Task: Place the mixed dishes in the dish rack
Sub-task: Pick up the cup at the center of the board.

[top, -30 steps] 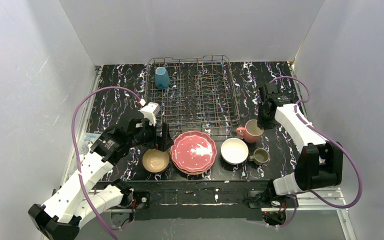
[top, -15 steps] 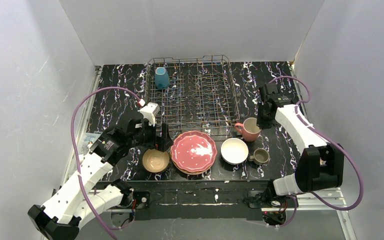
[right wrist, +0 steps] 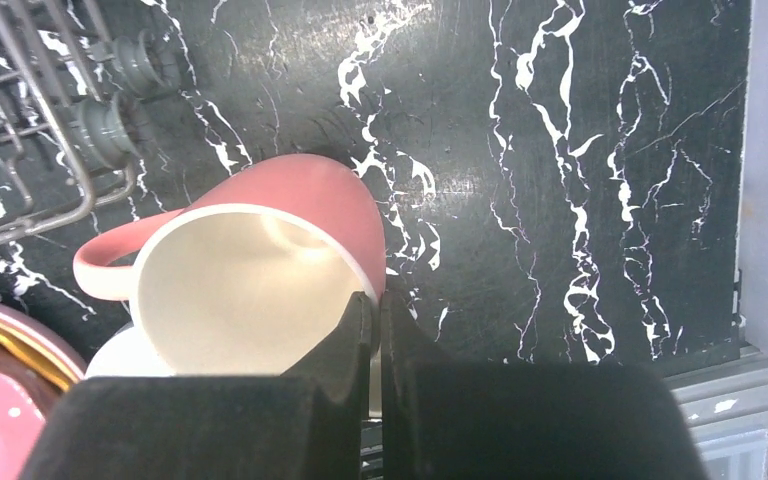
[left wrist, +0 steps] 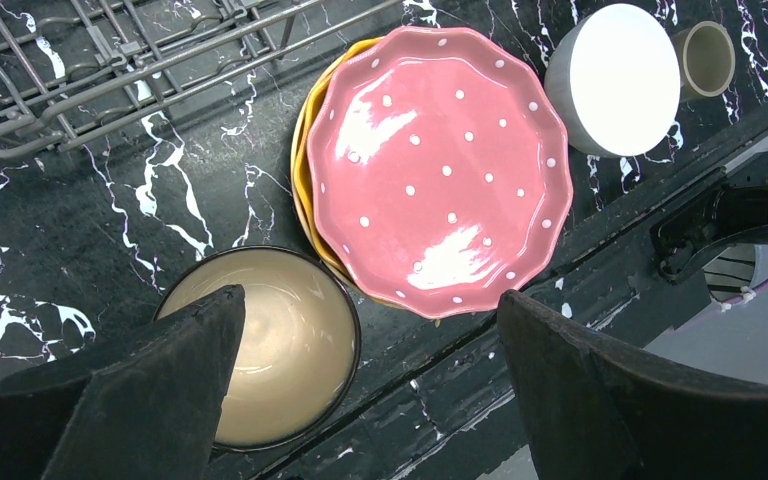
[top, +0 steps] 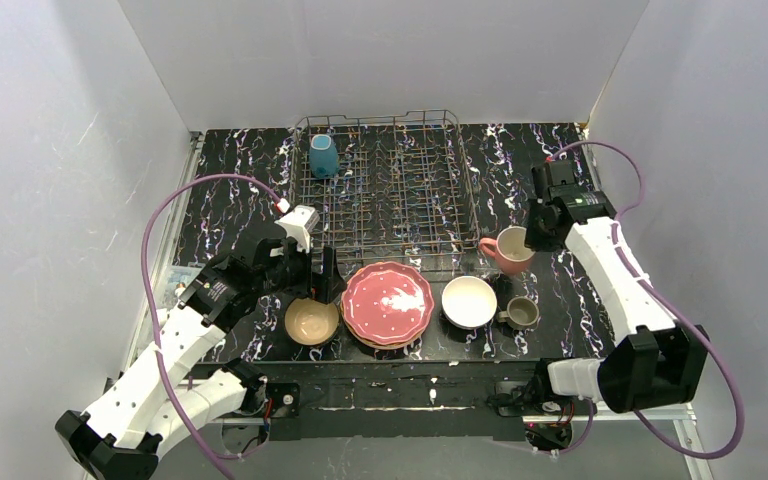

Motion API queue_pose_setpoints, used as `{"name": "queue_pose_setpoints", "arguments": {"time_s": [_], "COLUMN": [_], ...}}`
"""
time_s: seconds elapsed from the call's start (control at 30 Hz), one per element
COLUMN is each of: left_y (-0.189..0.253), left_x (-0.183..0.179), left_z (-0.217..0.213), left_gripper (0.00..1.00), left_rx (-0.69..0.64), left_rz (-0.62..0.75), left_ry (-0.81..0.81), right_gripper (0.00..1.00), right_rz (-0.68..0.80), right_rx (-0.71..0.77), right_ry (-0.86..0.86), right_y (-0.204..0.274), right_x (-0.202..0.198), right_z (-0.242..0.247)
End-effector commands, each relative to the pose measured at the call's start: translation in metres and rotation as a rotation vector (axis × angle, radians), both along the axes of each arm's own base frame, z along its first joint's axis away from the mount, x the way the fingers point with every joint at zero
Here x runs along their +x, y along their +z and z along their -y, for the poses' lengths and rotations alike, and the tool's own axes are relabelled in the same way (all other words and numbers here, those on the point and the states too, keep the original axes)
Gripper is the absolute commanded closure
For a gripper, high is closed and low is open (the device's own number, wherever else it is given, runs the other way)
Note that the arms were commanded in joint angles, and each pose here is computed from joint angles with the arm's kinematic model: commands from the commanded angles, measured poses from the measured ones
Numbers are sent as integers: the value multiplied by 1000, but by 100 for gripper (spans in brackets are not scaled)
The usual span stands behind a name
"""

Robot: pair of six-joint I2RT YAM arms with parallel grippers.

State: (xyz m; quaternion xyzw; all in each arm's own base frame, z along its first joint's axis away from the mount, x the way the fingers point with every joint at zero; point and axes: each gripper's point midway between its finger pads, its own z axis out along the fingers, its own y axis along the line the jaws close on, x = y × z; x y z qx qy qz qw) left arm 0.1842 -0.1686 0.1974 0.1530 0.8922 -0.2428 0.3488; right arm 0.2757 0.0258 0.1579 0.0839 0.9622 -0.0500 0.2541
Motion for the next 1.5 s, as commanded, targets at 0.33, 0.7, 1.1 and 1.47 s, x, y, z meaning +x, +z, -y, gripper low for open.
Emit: {"name": "queue_pose_setpoints", "arguments": {"time_s": [0.33, 0.7, 1.1, 1.47], "left_y": [2, 16, 44, 85], "left_x": [-3, 0, -6, -2], "left_z": [4, 16, 34, 67], "left_gripper": [4, 2, 1, 1], "left_rx": [-29, -108, -263, -509], "left_rz": [8, 40, 59, 80], "left_ry": [-10, -29, -63, -120], "right_gripper": [99, 99, 99, 99], "right_rz": [270, 377, 476, 532], "right_rx": [174, 502, 881, 1229], "right_ry": [64, 192, 264, 271], "right_y": [106, 143, 181, 214], "right_x": [4, 2, 1, -8], "right_z": [-25, -83, -135, -162]}}
